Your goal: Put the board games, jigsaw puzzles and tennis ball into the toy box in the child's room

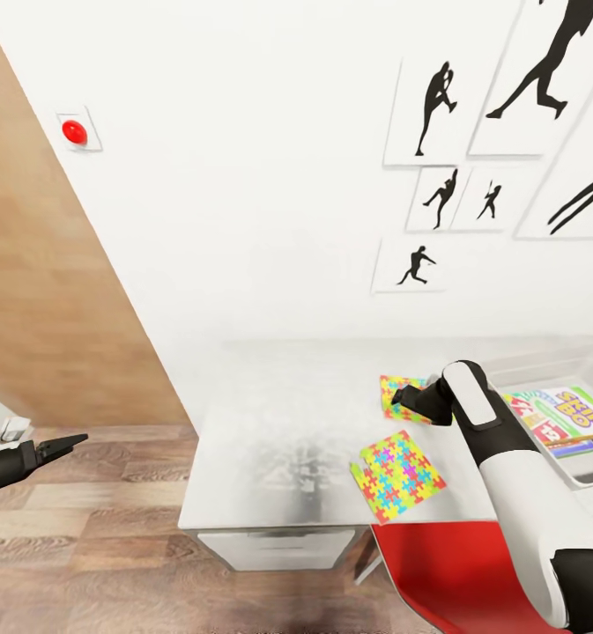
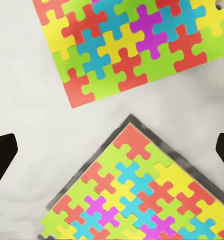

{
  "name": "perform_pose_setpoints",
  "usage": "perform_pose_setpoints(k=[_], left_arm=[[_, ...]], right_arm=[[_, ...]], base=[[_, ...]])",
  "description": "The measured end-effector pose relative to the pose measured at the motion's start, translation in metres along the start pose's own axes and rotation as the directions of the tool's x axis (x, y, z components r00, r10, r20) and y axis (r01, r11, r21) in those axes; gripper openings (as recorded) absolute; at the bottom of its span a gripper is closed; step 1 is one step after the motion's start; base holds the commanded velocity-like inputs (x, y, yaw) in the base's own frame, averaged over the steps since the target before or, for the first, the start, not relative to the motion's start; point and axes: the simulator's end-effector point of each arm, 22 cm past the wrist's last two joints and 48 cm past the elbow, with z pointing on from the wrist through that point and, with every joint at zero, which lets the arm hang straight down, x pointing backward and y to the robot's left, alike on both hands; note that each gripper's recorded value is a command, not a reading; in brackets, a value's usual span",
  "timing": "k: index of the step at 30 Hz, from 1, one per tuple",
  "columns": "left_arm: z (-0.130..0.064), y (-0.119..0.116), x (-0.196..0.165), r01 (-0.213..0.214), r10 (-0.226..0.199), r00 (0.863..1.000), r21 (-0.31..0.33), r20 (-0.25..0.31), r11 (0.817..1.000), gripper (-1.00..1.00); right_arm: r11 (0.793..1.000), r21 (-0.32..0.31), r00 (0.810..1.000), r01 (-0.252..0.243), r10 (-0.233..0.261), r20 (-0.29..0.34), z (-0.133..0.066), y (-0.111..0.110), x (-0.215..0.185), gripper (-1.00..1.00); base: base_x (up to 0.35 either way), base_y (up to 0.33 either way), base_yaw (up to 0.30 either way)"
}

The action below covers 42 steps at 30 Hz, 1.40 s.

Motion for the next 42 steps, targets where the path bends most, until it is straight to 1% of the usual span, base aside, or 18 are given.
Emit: perform_pose_setpoints(k=[5,10,42], left_arm=[[0.002,0.003,0.002,0.004,-0.004,1.000,-0.003,-0.006,1.000,1.00],[0.004,0.006,0.005,0.009,-0.009,1.000,-0.007,-0.012,1.000,1.00],[0.015,0.024,0.021,0.038,-0.039,0.998,-0.030,-0.048,0.999,1.00]], right_arm=[[1.000,0.008,1.000,-0.016,0.016,0.009,0.005,-0.003,-0.002,1.00],[0.999,0.024,1.000,-0.021,0.022,-0.011,0.015,-0.009,0.005,1.00],[0.998,0.055,0.998,-0.022,0.025,-0.064,0.046,-0.019,0.023,1.00]], base=[[0.000,0.000,0.000],[0.000,0.000,0.000],[0.000,0.000,0.000]])
